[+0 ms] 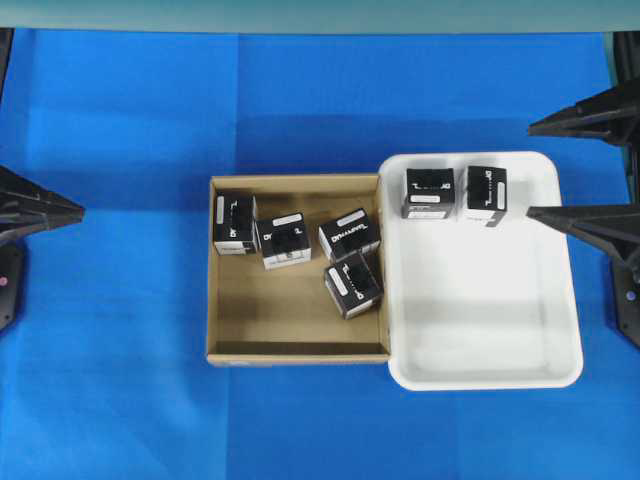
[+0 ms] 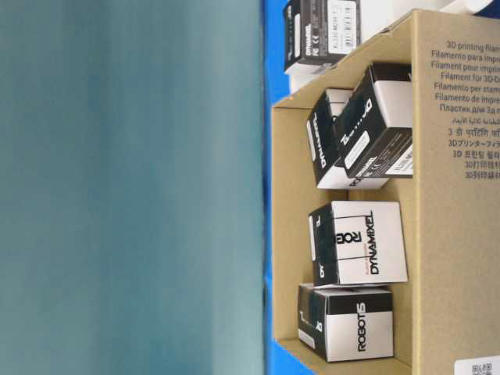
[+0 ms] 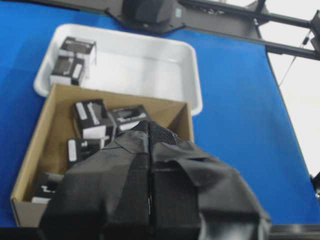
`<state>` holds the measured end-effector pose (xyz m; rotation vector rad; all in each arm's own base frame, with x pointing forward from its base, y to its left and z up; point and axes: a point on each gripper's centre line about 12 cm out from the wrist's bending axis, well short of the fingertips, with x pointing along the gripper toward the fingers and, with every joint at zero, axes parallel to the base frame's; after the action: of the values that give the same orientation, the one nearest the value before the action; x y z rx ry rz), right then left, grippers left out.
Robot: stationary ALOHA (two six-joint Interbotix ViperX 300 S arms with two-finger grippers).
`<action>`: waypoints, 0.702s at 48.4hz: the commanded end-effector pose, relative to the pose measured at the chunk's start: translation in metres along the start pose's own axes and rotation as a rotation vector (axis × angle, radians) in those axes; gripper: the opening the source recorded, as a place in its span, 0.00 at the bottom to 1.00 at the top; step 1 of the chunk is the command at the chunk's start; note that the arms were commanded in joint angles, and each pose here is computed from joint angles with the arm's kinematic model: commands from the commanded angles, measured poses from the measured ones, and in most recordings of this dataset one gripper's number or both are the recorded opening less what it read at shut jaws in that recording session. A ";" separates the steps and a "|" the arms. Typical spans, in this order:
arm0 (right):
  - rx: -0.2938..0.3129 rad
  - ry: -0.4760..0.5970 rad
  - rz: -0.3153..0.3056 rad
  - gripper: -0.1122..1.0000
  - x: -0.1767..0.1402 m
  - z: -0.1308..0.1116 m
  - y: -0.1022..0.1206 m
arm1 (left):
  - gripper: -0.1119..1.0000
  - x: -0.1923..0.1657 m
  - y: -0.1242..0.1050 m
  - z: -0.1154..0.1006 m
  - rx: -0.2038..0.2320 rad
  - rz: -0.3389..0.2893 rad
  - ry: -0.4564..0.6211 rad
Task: Pick a box that is randomly placed inside the cardboard box.
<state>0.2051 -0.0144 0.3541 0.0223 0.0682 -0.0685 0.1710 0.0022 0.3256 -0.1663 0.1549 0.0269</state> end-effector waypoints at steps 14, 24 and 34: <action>0.005 0.025 0.001 0.97 -0.001 -0.017 0.000 | 0.04 0.001 0.000 0.002 0.003 0.003 0.018; 0.032 0.042 0.003 0.96 0.000 -0.025 0.000 | 0.04 0.001 0.000 -0.001 -0.006 0.008 0.038; 0.085 0.072 0.023 0.96 -0.001 -0.035 0.005 | 0.04 -0.001 0.000 0.001 0.003 0.005 0.024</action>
<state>0.2017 -0.0111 0.3207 0.1020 0.1337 -0.0593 0.1697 0.0023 0.3205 -0.1679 0.1992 0.0313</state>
